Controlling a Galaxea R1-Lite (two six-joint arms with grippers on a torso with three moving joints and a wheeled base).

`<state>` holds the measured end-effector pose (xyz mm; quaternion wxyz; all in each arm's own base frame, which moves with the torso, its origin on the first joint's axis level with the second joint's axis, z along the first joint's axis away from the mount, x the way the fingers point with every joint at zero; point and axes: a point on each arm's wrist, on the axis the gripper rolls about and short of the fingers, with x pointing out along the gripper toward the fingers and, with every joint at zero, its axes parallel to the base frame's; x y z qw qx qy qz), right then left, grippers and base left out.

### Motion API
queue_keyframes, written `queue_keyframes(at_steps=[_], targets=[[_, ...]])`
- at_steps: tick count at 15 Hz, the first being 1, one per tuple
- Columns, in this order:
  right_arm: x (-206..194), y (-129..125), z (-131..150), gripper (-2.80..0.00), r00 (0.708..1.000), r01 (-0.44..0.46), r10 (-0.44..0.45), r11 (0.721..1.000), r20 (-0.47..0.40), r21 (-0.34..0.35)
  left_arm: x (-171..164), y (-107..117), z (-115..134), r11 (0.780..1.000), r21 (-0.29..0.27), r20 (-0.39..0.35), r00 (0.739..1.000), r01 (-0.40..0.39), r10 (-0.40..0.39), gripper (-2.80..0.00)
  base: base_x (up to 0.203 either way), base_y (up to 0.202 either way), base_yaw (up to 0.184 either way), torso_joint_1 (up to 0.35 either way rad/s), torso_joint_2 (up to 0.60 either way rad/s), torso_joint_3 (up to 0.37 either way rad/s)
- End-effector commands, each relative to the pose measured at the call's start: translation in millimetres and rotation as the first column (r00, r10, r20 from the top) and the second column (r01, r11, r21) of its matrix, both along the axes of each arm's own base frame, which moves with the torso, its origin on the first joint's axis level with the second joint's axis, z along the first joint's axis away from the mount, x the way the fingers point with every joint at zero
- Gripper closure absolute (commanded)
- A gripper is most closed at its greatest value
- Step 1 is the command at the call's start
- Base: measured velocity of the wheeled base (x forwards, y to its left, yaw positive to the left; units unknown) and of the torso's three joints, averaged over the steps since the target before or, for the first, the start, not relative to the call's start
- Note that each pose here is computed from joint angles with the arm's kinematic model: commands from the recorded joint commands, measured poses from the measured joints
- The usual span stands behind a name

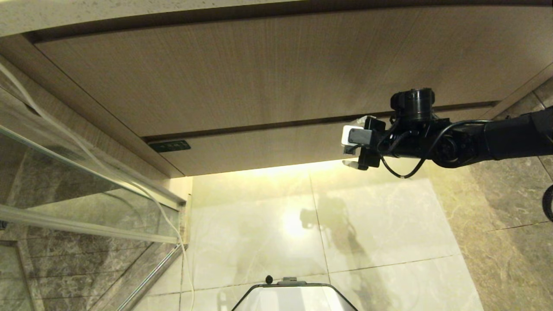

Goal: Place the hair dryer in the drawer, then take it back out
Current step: Pull open the drawer

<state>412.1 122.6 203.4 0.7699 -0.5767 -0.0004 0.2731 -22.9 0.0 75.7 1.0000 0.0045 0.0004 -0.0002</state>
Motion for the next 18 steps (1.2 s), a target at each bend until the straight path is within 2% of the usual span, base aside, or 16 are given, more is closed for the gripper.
queue_keyframes(at_steps=[1,4,11,13,14,18], targets=[[12.3,3.0,-6.9,-2.80,1.000,0.004,-0.004,1.000,0.021,0.023,-0.1,0.0,0.0,1.000,0.000,0.000,1.000,0.000,0.000,0.00,0.000,0.000,0.000,0.000,0.00,0.000],[20.3,1.2,-9.1,-2.80,0.998,0.014,-0.018,0.998,0.059,0.063,0.0,0.0,-0.1,1.000,0.000,-0.001,1.000,0.000,0.000,0.00,0.000,0.000,0.000,0.000,0.00,0.000],[30.0,1.5,-13.1,-2.80,0.997,0.032,-0.039,0.995,0.062,0.099,0.0,0.0,-0.1,1.000,0.000,-0.001,1.000,0.000,0.000,0.00,0.000,0.000,0.000,0.000,0.00,0.000],[31.8,1.3,-12.4,-2.80,0.996,0.032,-0.042,0.991,0.075,0.132,-0.1,0.0,0.0,1.000,0.000,0.000,1.000,0.000,0.000,0.00,0.000,0.000,0.000,0.000,0.00,0.000],[31.7,0.2,-14.9,-2.80,0.997,0.030,-0.040,0.991,0.068,0.131,0.0,0.0,0.0,1.000,0.000,0.000,1.000,0.000,0.000,0.00,0.000,0.000,0.000,0.000,0.00,0.000],[29.2,-8.9,-27.9,-2.80,0.997,0.062,-0.057,0.993,-0.054,0.095,-0.1,0.0,0.0,1.000,0.000,0.000,1.000,0.000,0.000,0.00,0.000,0.000,0.000,0.000,0.00,0.000]])
